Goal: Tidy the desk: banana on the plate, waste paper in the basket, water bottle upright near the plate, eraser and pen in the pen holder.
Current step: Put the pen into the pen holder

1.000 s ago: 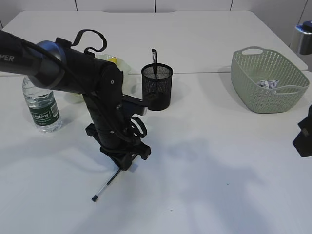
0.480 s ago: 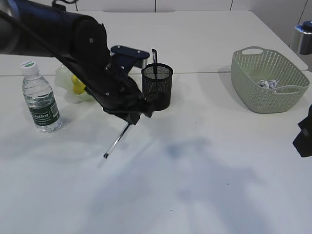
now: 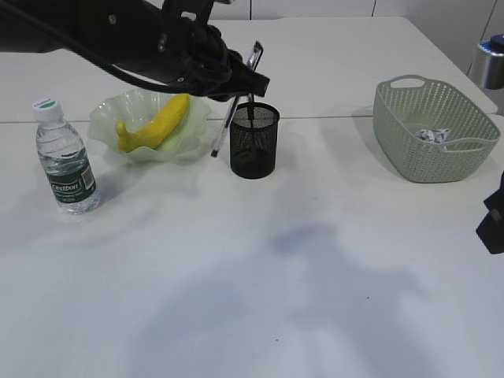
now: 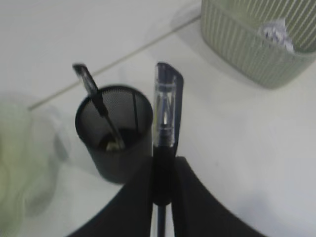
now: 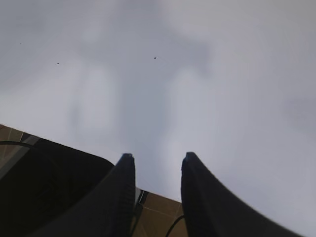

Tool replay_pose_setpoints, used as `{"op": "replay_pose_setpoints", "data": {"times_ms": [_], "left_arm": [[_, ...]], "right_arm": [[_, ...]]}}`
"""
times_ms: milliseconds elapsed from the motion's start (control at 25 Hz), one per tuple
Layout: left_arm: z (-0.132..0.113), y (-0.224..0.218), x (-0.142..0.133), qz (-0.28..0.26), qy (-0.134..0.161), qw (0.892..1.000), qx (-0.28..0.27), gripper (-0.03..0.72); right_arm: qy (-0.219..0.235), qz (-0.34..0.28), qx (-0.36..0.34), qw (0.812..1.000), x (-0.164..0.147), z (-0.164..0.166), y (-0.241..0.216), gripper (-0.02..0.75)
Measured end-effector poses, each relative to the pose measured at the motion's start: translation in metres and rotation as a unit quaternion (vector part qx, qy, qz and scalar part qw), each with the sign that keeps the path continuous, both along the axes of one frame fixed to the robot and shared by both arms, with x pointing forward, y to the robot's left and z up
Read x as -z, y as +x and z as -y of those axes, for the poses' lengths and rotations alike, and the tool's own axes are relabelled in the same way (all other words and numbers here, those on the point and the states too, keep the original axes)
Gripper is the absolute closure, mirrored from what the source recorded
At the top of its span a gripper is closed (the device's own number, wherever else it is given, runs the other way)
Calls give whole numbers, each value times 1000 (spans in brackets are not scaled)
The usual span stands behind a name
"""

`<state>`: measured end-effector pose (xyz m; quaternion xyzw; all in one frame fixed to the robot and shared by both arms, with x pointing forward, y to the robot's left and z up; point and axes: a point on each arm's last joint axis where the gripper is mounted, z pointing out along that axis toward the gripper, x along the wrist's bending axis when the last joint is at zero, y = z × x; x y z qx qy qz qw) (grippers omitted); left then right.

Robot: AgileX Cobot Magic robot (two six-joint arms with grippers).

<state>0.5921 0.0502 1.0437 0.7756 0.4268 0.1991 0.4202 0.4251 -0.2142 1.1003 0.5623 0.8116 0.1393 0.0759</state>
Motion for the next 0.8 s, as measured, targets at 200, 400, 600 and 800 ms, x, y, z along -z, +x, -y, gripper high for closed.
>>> {"op": "replay_pose_setpoints", "data": {"times_ms": [200,400,600,800], "left_arm": [[5,8,-18,92,-64,994,-3,645],[11,20,-18,165,-114,980,-7,645],[16,29,-3,191,-132,973,-9,645],[20,36,12,206,-143,968,-12,645]], "right_arm": [[-12,-1,0,1000,0,2,0,499],[-16,-1,-1,1000,0,3,0,499],[-27,4,-1,1000,0,5,1,499],[-34,7,-1,999,0,6,1,499]]}}
